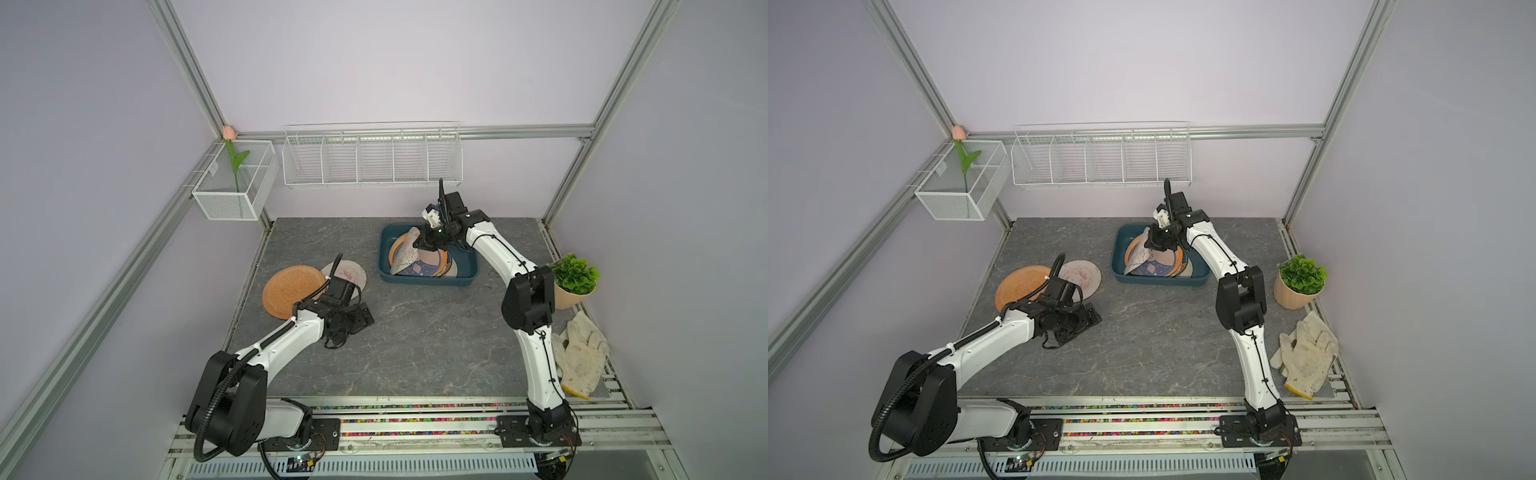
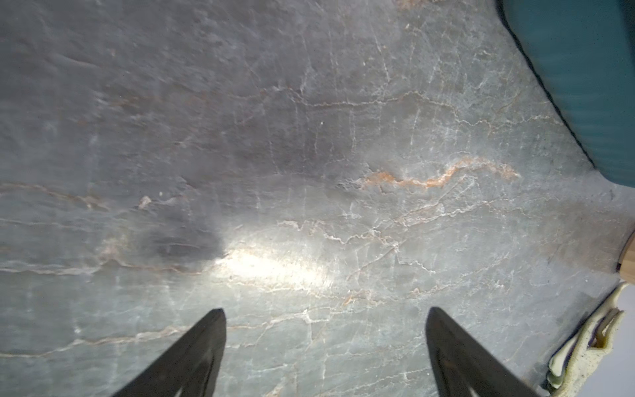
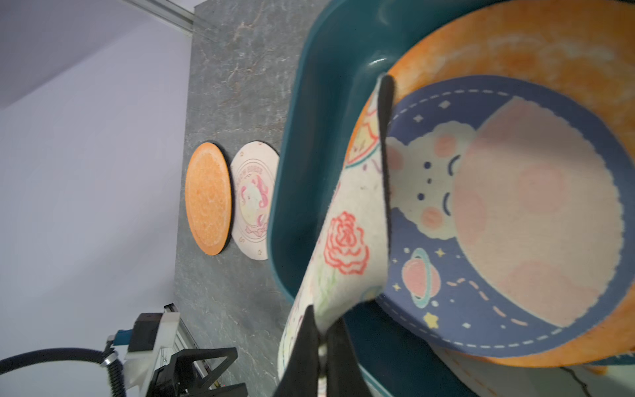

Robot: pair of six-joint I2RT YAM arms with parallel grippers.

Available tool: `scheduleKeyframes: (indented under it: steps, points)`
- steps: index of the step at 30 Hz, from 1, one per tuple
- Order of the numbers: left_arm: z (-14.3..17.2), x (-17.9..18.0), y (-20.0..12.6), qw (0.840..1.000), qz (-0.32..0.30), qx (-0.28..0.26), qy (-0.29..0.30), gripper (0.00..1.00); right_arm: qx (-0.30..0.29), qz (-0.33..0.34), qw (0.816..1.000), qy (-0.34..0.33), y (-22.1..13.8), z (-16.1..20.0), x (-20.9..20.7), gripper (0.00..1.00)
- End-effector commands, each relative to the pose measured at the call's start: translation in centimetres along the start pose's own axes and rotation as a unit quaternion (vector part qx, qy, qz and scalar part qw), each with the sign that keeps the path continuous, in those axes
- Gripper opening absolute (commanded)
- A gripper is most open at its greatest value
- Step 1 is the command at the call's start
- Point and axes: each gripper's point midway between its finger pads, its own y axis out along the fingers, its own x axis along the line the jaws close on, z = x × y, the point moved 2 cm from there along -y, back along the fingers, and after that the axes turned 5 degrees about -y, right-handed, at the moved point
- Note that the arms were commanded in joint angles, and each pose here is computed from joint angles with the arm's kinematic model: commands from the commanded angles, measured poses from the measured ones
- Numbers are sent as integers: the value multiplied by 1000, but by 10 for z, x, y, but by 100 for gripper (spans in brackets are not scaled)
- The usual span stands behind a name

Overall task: Put the coasters into the storage box
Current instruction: Place the coaster in the storage box.

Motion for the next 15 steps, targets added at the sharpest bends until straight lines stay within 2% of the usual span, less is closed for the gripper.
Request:
scheduleKeyframes:
  steps: [1, 6, 7, 11, 12, 15]
  points:
    - [-10, -3, -2, 1000, -7, -11, 0, 91, 12, 15, 1000, -1, 2, 1, -24, 7]
    - [-16, -5, -1, 1000, -10, -14, -2, 91, 40, 67, 997, 5, 3, 13, -59, 10]
    - [-18, -5, -1, 1000, -12, -15, -2, 91, 43, 76, 996, 3, 1, 15, -63, 16]
    - [-26, -4, -2, 1000, -19, -22, -1, 91, 47, 95, 994, -5, -5, 18, -67, 57]
    - [-28, -3, -2, 999, -22, -23, -2, 91, 46, 96, 994, -6, -6, 19, -67, 65]
    - [-35, -1, -2, 999, -27, -28, -4, 91, 43, 95, 995, -9, -12, 19, -64, 76]
